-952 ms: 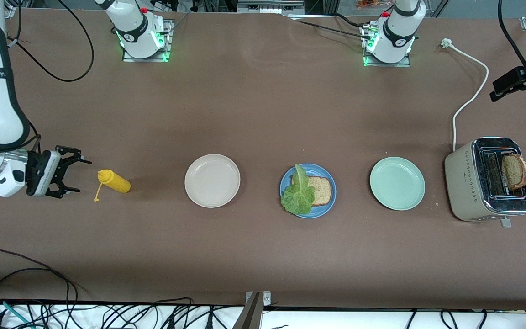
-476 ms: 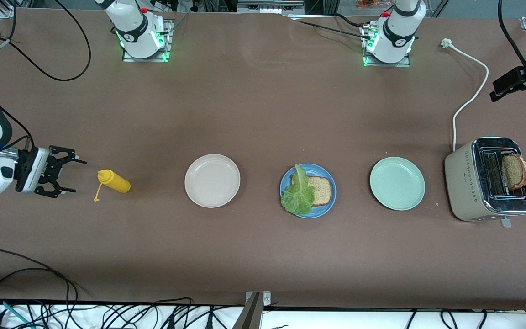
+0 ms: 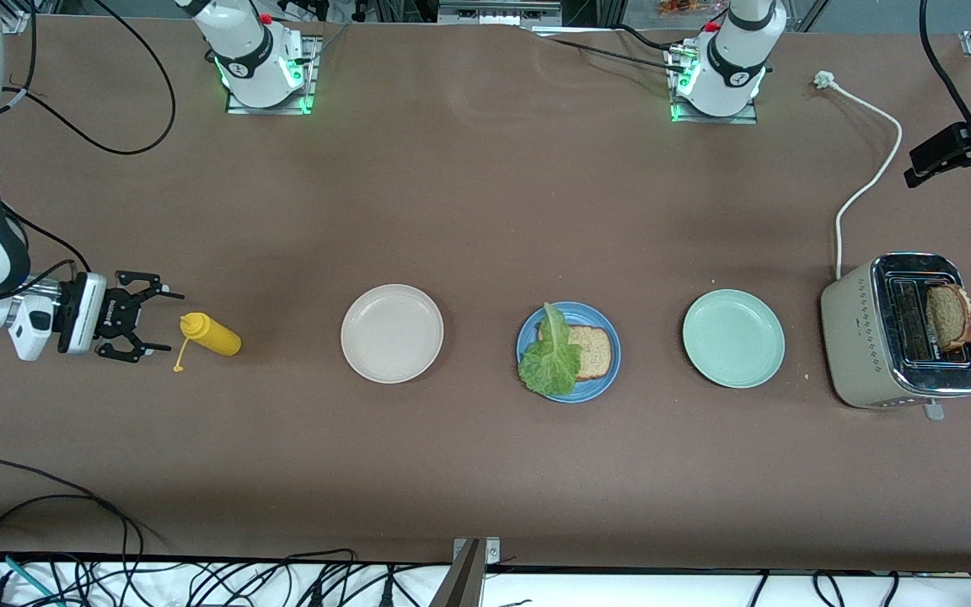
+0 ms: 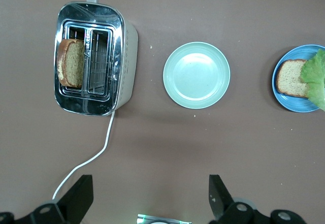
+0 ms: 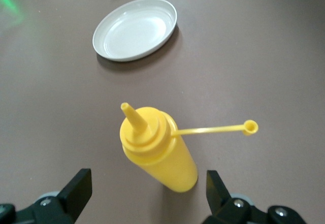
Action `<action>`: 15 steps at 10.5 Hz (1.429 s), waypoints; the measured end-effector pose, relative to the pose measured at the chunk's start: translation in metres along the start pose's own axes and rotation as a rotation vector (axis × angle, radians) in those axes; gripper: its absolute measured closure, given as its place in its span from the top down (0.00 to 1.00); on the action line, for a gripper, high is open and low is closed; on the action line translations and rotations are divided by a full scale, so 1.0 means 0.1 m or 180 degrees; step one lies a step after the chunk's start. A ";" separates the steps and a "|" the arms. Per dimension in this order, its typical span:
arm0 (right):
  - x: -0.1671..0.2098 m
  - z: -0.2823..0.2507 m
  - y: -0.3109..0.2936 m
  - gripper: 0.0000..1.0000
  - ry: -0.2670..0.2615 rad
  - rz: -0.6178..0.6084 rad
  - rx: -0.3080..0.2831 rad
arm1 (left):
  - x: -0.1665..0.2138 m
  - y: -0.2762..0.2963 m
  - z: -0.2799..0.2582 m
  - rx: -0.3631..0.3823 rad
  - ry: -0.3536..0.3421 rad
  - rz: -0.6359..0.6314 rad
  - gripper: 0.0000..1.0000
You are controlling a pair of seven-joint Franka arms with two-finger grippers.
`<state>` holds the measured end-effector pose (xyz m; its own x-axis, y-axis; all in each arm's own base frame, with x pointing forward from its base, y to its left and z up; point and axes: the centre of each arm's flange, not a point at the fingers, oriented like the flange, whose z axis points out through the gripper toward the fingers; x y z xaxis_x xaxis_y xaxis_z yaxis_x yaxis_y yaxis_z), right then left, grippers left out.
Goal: Make sandwich in blue plate with both arms
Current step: 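Close the right gripper around the yellow mustard bottle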
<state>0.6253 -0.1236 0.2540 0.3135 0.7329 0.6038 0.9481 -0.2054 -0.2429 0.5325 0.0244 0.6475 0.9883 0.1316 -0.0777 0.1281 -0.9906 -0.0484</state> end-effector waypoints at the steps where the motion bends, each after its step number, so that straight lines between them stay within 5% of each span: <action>1: -0.01 0.03 0.00 1.00 0.0093 -0.0051 0.0018 | 0.00 0.00 0.00 0.0000 0.0000 0.0000 1.00; 9: -0.52 0.34 0.02 1.00 0.0648 -0.0253 0.0115 | 0.00 0.00 0.00 0.0000 0.0000 0.0000 1.00; 15: -0.63 0.65 0.05 1.00 0.0888 -0.0246 0.0154 | 0.00 0.00 0.00 0.0000 -0.0002 0.0000 1.00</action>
<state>0.6072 -0.1285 0.1650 0.2495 0.5372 0.8057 0.9681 -0.1198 -0.2199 0.5327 0.0244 0.6472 0.9882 0.1317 -0.0783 0.1282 -0.9906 -0.0484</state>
